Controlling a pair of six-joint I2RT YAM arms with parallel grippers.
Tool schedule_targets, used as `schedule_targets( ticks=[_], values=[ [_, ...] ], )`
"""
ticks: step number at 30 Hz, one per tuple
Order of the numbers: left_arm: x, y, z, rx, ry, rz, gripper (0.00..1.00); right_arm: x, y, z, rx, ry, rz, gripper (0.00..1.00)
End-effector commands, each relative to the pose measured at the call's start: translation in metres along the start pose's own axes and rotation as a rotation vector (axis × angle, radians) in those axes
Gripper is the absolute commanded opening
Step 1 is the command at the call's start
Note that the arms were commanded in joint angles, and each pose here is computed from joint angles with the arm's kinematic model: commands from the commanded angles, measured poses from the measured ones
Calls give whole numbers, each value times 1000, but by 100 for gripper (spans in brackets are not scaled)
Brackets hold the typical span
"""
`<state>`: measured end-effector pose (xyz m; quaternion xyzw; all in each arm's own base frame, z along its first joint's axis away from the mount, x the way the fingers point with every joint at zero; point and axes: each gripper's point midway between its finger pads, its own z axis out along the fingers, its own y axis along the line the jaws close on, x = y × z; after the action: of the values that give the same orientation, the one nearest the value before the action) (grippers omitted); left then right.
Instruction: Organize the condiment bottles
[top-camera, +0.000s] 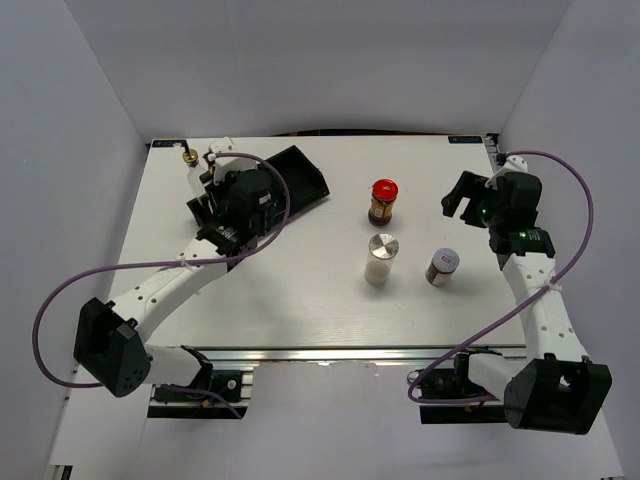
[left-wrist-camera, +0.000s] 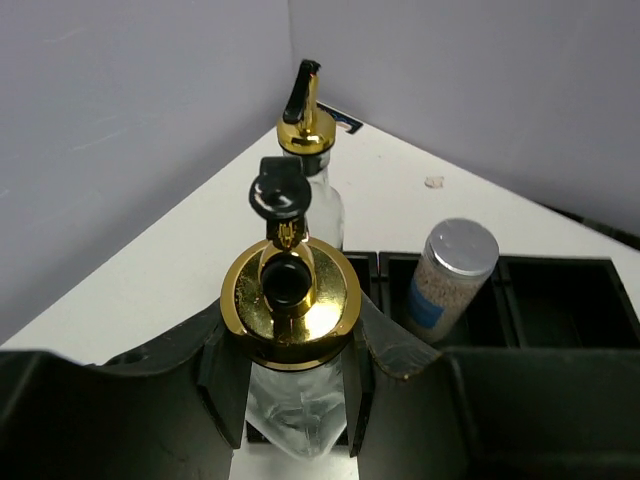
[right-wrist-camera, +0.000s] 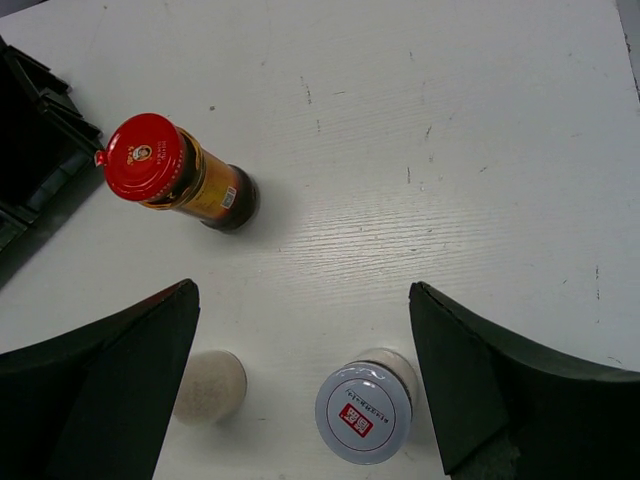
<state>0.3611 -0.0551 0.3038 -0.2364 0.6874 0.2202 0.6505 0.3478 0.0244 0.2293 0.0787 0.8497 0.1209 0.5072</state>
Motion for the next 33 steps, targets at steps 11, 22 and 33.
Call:
schedule_targets(
  ticks=[11,22,33],
  values=[
    [-37,15,37,-212,-97,-283,0,-14,-8,4,41,-46,-40,89],
    [-23,10,52,-266,-115,-288,0,-13,-6,7,25,-40,-49,89],
    [15,7,64,-305,-105,-288,7,-14,-3,3,7,-51,-53,89]
  ],
)
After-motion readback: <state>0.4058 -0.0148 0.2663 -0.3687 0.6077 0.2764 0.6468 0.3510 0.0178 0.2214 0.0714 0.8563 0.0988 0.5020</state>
